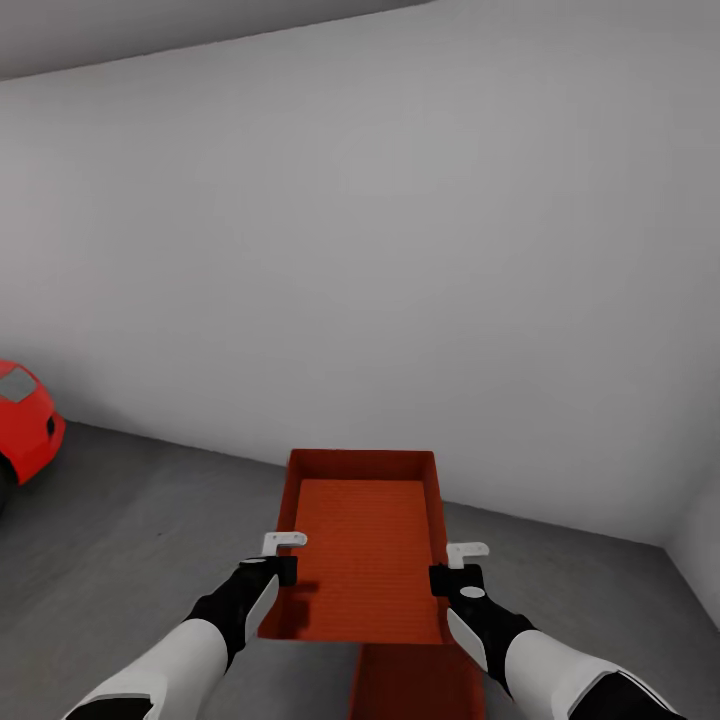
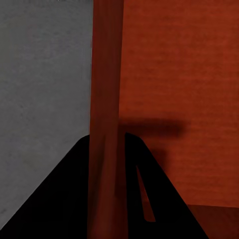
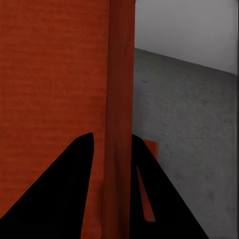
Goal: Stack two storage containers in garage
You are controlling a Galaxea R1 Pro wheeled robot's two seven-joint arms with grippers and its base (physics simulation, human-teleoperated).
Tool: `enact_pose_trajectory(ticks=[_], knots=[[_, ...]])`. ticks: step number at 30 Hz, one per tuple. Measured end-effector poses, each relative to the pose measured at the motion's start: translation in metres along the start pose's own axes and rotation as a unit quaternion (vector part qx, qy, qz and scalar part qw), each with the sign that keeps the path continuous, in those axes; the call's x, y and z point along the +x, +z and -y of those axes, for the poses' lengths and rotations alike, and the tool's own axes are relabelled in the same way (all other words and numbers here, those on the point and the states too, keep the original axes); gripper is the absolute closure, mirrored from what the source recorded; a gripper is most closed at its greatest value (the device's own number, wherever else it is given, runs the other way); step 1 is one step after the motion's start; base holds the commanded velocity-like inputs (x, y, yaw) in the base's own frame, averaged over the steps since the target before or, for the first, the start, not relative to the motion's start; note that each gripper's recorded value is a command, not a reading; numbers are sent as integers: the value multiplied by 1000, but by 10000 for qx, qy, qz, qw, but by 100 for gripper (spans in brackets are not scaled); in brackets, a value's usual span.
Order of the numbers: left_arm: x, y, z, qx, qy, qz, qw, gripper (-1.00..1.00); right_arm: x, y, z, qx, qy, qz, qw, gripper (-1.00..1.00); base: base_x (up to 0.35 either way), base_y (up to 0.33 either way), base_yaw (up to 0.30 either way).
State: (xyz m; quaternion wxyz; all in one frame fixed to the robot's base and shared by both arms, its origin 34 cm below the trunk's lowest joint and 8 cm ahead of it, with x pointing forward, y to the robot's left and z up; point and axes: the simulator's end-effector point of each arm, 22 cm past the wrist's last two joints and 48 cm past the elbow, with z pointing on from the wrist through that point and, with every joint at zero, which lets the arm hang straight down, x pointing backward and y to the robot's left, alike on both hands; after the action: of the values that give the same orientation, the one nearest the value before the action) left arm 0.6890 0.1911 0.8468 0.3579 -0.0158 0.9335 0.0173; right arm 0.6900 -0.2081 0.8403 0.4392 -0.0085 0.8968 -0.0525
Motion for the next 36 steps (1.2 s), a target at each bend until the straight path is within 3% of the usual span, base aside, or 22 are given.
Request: enact_pose_trajectory(ticks=[36], knots=[[0, 0, 0, -1, -2, -9, 10000, 100, 0, 0, 0, -2, -1, -8, 10000, 100, 0, 0, -185]])
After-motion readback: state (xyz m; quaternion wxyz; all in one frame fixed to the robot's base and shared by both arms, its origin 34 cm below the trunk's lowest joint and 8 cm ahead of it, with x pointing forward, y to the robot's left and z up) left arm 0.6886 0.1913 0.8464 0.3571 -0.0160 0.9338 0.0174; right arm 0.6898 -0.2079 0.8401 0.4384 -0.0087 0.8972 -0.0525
